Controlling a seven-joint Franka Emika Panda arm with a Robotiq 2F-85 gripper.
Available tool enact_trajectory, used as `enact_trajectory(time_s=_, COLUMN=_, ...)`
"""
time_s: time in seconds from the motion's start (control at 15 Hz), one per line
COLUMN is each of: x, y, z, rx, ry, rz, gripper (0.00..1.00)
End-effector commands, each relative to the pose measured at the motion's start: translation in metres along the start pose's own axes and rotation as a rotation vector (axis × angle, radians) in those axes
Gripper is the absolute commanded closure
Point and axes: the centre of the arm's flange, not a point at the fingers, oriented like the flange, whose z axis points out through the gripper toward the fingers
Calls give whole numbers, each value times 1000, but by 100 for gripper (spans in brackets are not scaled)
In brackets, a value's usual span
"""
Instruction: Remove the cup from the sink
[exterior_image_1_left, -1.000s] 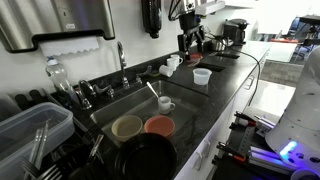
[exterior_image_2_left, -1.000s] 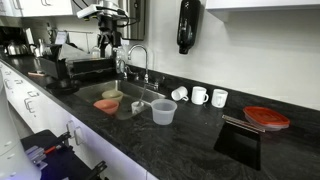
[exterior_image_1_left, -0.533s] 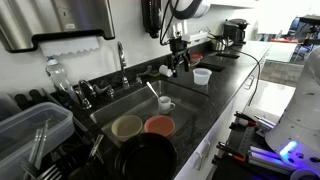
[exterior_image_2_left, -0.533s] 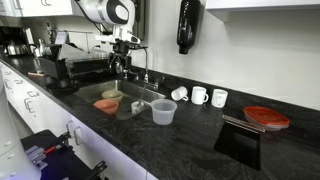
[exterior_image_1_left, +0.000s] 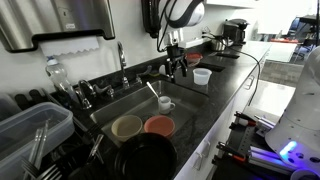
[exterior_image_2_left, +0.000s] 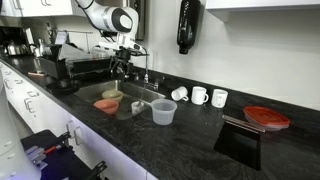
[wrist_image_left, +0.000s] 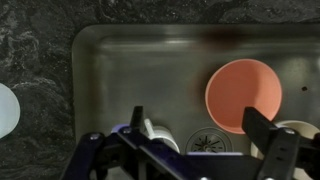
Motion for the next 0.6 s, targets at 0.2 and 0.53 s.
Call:
enact_trajectory(time_s=0.2, x=0, y=0, z=0, rx=0, ry=0, rz=0, gripper=0)
enact_trajectory(time_s=0.53, x=21, y=12, z=5, rx=15, ry=41, rz=8, gripper=0)
